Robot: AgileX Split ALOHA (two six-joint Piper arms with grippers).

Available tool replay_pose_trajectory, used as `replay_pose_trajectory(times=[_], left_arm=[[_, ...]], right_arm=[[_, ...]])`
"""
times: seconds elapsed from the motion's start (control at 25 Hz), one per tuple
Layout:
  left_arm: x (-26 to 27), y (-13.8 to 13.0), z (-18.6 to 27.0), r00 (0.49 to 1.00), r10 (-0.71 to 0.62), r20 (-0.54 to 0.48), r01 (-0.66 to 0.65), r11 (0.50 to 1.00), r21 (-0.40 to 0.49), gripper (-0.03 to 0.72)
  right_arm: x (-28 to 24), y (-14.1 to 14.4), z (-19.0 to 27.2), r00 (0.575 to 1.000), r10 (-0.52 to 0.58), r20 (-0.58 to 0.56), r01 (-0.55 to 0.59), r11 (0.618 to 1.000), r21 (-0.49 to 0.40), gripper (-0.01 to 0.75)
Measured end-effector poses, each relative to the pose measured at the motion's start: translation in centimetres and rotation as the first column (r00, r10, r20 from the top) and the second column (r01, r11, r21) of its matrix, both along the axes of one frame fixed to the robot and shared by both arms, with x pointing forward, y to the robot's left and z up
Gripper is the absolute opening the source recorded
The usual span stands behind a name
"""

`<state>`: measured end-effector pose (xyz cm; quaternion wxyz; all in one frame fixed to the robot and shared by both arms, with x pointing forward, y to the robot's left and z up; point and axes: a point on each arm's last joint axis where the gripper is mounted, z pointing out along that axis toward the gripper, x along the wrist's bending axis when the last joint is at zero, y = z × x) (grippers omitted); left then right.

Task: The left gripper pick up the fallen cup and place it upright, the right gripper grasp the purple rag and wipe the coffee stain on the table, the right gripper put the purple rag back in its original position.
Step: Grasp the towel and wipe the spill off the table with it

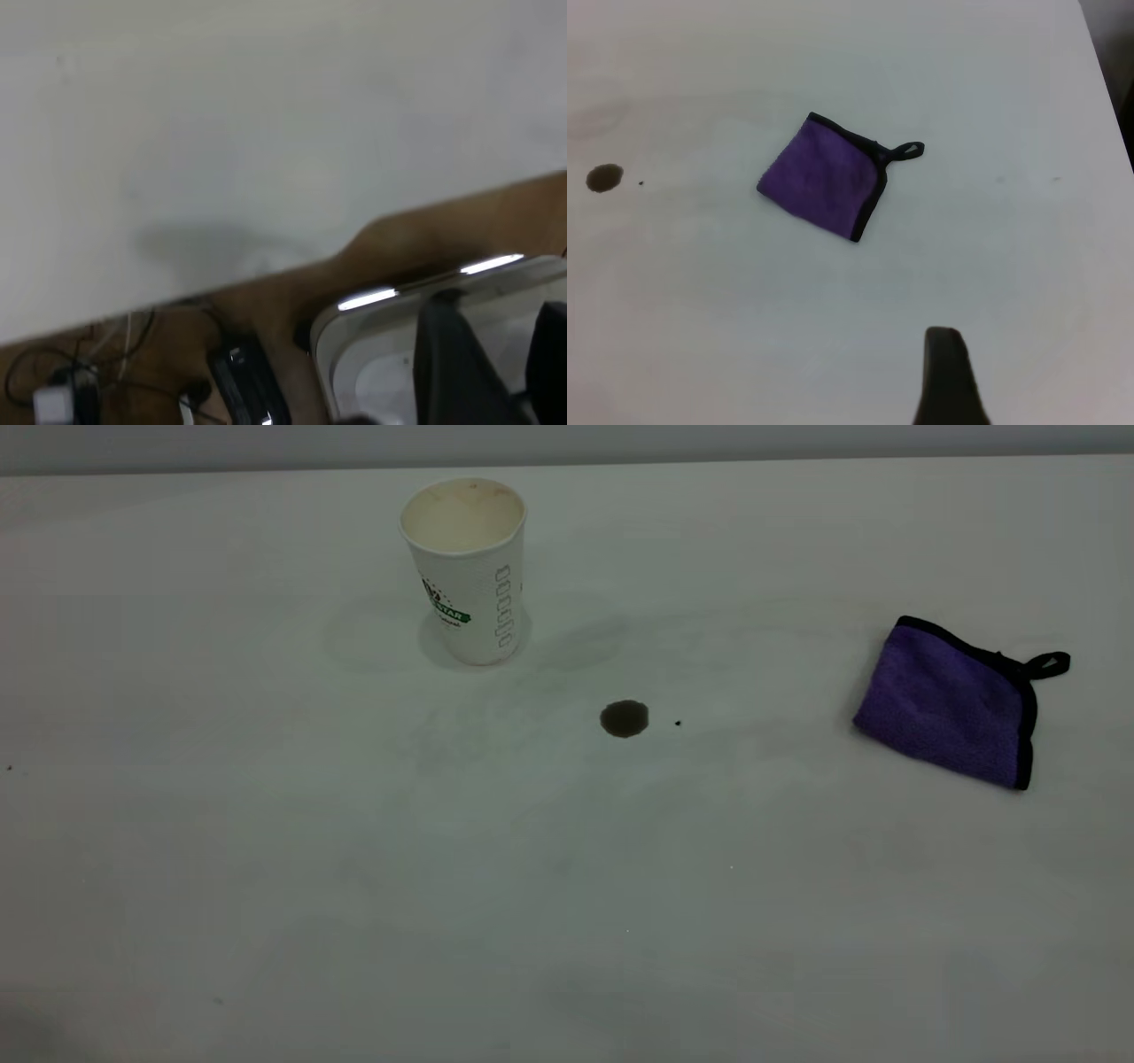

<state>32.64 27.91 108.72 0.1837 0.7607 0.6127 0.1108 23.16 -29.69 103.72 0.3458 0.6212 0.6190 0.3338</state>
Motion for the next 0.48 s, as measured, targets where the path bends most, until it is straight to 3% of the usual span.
replay_pose_trajectory(times=[0.12,0.48], left_arm=[[-2.4,1.0,-2.3,0.997,0.069,0.023,-0.069,0.997,0.016,0.275],[-7.3,2.2,-4.8,0.935,0.234,0.268,-0.245,0.97,0.008,0.275]], right_arm=[[0.0,0.0,0.0,1.0,0.0,0.0,0.0,1.0,0.0,0.545],[0.0,0.0,0.0,1.0,0.0,0.0,0.0,1.0,0.0,0.545]])
